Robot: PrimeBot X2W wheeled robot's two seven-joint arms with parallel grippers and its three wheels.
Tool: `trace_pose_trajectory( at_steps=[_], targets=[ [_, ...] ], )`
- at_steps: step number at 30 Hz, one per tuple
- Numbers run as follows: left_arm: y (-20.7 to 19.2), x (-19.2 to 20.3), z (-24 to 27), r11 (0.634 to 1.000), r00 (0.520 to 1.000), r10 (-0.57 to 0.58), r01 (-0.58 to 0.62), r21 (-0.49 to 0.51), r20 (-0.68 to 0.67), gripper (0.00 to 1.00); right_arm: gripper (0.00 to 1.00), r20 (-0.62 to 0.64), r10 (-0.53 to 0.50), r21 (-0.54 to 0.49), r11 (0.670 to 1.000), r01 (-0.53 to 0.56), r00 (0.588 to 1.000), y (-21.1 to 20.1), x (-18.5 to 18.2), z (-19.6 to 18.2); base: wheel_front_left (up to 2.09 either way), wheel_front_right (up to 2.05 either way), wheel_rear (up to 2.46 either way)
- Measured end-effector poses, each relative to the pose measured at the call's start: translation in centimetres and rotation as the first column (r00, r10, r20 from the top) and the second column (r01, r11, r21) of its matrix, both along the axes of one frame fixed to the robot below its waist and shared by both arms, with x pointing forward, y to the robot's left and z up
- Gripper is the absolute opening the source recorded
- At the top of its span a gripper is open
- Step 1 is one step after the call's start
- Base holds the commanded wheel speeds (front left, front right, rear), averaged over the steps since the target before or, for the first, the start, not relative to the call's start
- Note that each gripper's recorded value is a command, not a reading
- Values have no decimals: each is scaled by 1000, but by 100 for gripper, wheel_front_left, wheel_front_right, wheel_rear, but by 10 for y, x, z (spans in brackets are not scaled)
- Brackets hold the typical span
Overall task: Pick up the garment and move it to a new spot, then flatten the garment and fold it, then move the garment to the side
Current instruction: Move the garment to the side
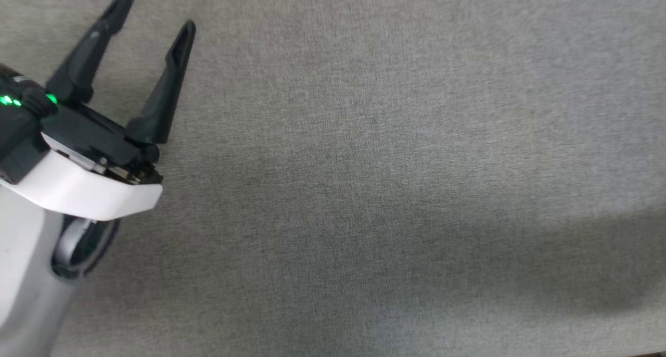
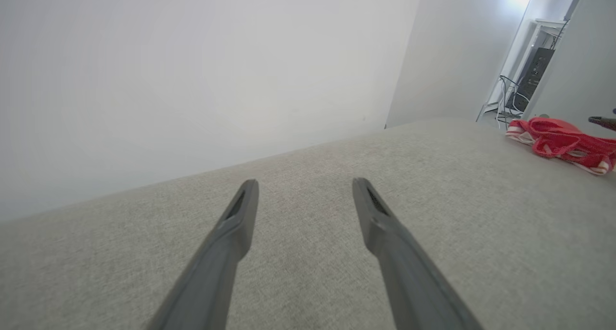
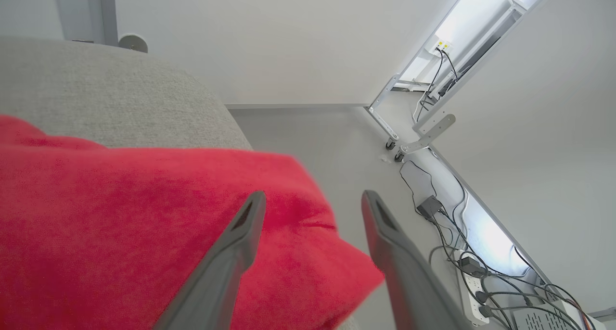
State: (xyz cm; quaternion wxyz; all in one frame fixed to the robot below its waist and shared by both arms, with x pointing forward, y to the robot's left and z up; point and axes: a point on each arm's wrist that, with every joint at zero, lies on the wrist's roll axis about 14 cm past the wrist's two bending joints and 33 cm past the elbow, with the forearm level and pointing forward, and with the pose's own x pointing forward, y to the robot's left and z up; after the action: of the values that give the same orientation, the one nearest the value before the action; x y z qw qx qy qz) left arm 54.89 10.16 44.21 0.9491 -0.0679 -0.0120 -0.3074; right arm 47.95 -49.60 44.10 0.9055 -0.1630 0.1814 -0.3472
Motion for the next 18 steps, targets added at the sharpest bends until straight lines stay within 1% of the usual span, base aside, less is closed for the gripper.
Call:
trace_pose_trajectory(
  at_steps=[3,5,9,12,16,17,18],
  targets=[
    [2,-9,8,999,1000,27,-27,-17,-8,100,100,-2,41,5,999,-41,999,11,0,3,0,0,0],
    [4,-16,16,998,999,50,-50,-39,-10,100,100,-21,85,11,996,-85,996,22,-1,1,0,0,0],
    [13,-39,23,992,993,109,-111,-55,-43,100,100,-12,182,41,983,-181,983,51,-3,2,0,0,0],
    [23,-59,25,987,986,155,-158,-39,-63,100,100,-12,270,69,961,-269,963,78,-8,0,0,0,0],
    [42,-88,27,970,967,234,-239,-38,-101,100,100,69,373,122,917,-379,925,122,-11,4,0,0,0],
    [42,-88,27,970,967,234,-239,-38,-101,100,100,69,373,122,917,-379,925,122,-11,4,0,0,0],
    [46,-96,27,966,962,251,-257,-38,-110,100,100,85,401,132,903,-409,912,135,-13,4,0,0,0]
  ],
)
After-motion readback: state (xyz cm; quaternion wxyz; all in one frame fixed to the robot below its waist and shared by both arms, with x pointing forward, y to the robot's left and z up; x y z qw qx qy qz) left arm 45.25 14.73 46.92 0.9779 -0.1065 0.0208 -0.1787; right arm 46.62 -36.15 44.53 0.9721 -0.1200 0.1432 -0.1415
